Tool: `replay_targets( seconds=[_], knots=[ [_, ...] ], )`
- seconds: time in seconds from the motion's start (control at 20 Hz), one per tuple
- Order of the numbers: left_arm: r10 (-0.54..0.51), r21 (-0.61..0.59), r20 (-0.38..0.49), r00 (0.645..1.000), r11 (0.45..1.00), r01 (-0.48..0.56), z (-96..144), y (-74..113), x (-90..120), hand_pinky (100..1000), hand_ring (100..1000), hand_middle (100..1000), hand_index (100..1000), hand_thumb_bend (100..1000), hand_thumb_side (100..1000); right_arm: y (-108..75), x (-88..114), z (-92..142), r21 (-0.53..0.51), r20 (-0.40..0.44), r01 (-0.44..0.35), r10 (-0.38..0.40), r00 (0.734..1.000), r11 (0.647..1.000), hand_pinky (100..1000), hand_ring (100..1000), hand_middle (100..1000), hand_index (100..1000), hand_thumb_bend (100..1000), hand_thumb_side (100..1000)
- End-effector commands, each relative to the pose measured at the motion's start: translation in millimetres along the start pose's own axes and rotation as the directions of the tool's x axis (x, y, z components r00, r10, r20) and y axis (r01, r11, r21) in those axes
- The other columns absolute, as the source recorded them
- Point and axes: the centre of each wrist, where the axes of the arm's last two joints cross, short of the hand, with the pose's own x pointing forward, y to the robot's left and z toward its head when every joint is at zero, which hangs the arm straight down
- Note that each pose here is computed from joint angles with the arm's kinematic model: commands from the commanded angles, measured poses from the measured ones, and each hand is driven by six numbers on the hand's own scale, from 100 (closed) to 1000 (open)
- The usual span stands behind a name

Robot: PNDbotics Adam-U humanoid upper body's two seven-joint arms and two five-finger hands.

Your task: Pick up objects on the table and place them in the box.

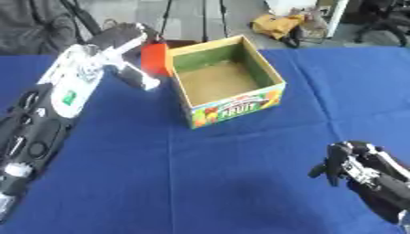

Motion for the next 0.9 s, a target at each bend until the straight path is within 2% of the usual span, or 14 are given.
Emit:
replay_targets(
  seconds=[0.05,0.2,0.35,0.55,0.6,0.85,0.9],
  knots=[
    [-0.001,0.075,-0.017,1.0,0.997,0.003,-11,9.8,5,241,209,215,442,100,153,0.2,6,-3,0.02,0.008,-0.017,0.016,1.0,1.0,574,325,342,364,100,254],
    [0.002,0.096,-0.039,0.999,0.995,0.002,-22,0.8,11,278,242,246,470,100,181,1.8,6,-5,0.036,0.008,-0.016,0.015,1.0,0.999,574,325,342,364,100,255],
    [-0.003,0.092,-0.056,0.998,0.996,0.008,-33,-16.7,14,322,282,287,504,100,190,3.2,6,-7,0.05,0.005,-0.015,0.015,1.0,0.999,574,325,342,364,100,255],
    [-0.029,0.1,-0.063,0.998,0.994,0.035,-39,-34.1,13,322,282,287,504,100,190,3.7,6,-8,0.057,0.003,-0.016,0.015,1.0,0.998,574,325,342,364,100,255],
    [-0.036,0.092,-0.058,0.998,0.995,0.041,-41,-39.2,14,381,337,343,553,100,217,4.1,6,-9,0.062,0.004,-0.016,0.016,1.0,0.998,574,325,342,364,100,256],
    [-0.092,0.044,-0.067,0.994,0.995,0.095,-47,-58.1,14,446,407,399,603,100,227,6.3,8,-14,0.085,0.008,-0.016,0.015,1.0,0.996,574,325,342,364,100,256],
    [-0.104,0.037,-0.066,0.992,0.994,0.107,-47,-60.7,14,482,436,426,627,100,237,6.5,8,-14,0.087,0.009,-0.016,0.015,1.0,0.996,574,325,341,364,100,257]
  ],
)
